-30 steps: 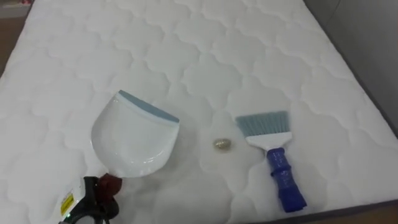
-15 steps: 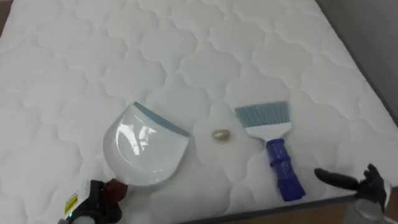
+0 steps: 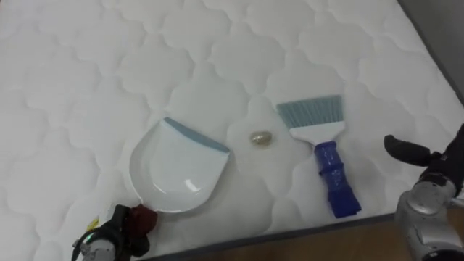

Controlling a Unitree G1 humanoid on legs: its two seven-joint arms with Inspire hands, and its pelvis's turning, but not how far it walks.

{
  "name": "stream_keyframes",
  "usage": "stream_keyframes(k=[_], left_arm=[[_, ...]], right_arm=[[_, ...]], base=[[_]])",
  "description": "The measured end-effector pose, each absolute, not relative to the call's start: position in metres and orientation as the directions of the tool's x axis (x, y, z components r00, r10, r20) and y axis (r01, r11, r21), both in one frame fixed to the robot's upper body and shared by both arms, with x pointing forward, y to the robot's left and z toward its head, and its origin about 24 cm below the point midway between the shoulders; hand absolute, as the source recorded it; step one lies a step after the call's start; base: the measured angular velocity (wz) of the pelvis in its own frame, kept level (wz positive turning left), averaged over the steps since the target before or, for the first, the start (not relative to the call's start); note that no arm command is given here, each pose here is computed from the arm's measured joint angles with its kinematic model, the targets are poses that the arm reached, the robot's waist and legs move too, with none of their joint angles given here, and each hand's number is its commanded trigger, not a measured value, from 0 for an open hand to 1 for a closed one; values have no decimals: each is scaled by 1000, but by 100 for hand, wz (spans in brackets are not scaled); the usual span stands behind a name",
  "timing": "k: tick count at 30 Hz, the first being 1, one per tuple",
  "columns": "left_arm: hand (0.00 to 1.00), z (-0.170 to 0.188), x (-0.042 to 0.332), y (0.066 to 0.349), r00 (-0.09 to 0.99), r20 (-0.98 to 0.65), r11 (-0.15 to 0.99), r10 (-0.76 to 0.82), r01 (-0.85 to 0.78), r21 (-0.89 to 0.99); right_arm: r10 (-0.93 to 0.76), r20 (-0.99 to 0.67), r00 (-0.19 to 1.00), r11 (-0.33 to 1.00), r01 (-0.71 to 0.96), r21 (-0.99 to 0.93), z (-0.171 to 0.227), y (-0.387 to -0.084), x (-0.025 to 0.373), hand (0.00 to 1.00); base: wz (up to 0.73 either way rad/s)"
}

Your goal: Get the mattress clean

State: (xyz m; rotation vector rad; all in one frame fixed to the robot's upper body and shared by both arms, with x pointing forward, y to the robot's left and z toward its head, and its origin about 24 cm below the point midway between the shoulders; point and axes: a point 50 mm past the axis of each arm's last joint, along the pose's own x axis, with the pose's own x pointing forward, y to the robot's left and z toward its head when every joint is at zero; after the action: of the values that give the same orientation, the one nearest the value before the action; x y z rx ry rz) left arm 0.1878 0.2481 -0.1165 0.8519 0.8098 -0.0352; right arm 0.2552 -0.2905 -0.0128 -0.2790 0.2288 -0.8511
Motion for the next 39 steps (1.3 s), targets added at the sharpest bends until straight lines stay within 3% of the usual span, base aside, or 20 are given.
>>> stream_keyframes(k=[4,12,26,39], left_arm=[[100,-114,194,248,709,-653,679,265,344,649],[100,-102,220,245,733,-646,656,214,382,651],[100,-91,234,243,764,-620,647,178,384,659],[100,-88,241,240,772,-615,653,162,384,653]], right_arm=[[-728,17,685,627,676,-388,-3,-282,265,0],[-592,47,805,694,538,-478,-4,-255,278,0],[-480,-37,877,750,388,-535,-23,-231,275,0],[-460,-244,854,796,274,-540,-50,-242,262,0]], base=[[-12],[2],[5],[3]])
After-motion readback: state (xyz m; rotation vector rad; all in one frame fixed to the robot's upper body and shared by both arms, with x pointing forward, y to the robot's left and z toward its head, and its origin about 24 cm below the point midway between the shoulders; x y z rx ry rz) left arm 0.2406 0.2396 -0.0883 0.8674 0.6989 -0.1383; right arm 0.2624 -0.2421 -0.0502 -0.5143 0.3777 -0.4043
